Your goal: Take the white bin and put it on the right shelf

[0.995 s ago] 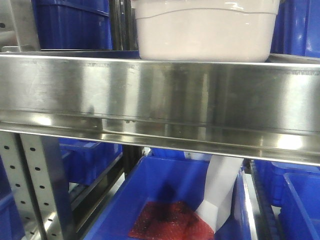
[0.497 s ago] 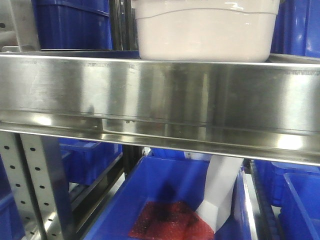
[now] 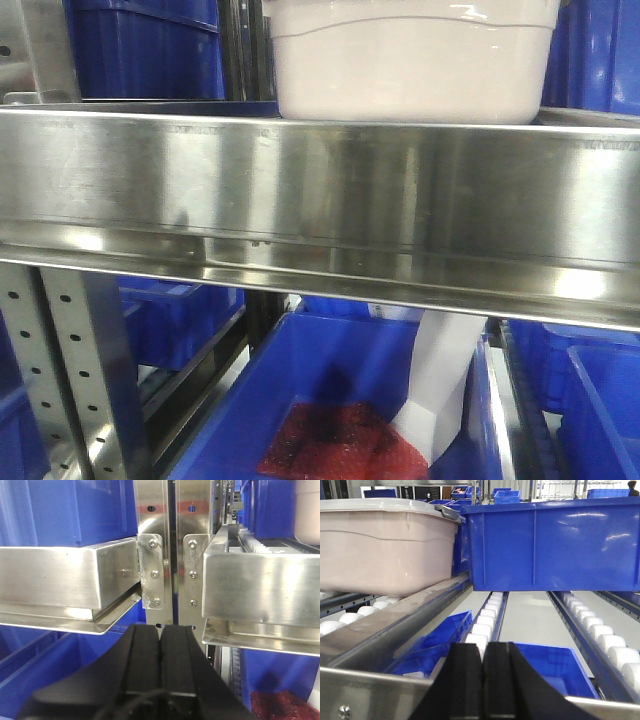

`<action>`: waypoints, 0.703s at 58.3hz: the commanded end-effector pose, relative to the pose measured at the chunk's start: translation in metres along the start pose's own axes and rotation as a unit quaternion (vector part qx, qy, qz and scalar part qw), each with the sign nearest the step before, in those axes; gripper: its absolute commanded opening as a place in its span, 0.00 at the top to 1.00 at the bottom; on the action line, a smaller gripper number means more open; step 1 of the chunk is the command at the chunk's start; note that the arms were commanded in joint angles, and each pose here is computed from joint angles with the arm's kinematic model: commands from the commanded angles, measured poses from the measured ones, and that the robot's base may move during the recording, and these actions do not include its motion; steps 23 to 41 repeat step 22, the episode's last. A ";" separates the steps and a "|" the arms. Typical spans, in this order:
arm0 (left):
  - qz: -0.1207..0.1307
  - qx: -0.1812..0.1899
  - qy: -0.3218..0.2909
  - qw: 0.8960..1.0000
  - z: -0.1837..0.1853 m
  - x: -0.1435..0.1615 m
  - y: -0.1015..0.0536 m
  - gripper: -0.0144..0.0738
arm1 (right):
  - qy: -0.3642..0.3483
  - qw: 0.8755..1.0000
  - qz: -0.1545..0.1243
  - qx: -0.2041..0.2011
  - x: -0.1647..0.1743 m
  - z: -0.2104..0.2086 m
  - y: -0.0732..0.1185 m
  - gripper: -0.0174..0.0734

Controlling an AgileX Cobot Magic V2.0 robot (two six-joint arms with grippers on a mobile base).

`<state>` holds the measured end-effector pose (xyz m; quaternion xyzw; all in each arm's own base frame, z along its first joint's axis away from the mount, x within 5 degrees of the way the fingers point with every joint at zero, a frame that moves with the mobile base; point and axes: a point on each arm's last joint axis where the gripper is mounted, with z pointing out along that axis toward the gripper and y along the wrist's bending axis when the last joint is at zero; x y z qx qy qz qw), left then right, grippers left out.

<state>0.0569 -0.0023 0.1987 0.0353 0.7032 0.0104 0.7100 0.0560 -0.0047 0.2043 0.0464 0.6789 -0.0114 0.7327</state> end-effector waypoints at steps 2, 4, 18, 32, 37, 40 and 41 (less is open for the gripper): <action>-0.006 -0.008 -0.041 0.999 -0.001 -0.003 0.001 0.97 | -0.062 0.998 -0.003 0.005 -0.014 -0.002 -0.001 0.73; -0.006 -0.008 -0.041 0.999 -0.001 -0.003 0.001 0.97 | -0.062 0.998 -0.003 0.005 -0.014 -0.002 -0.001 0.73; -0.006 -0.008 -0.041 0.999 -0.001 -0.003 0.001 0.97 | -0.062 0.998 -0.003 0.005 -0.014 -0.002 -0.001 0.73; -0.006 -0.008 -0.041 0.999 -0.001 -0.003 0.001 0.97 | -0.062 0.998 -0.003 0.005 -0.014 -0.002 -0.001 0.73; -0.006 -0.008 -0.041 0.999 -0.001 -0.003 0.001 0.97 | -0.062 0.998 -0.003 0.005 -0.014 -0.002 -0.001 0.73; -0.006 -0.008 -0.041 0.999 -0.001 -0.003 0.001 0.97 | -0.062 0.998 -0.003 0.005 -0.014 -0.002 -0.001 0.73; -0.006 -0.008 -0.041 0.999 -0.001 -0.003 0.001 0.97 | -0.062 0.998 -0.003 0.005 -0.014 -0.002 -0.001 0.73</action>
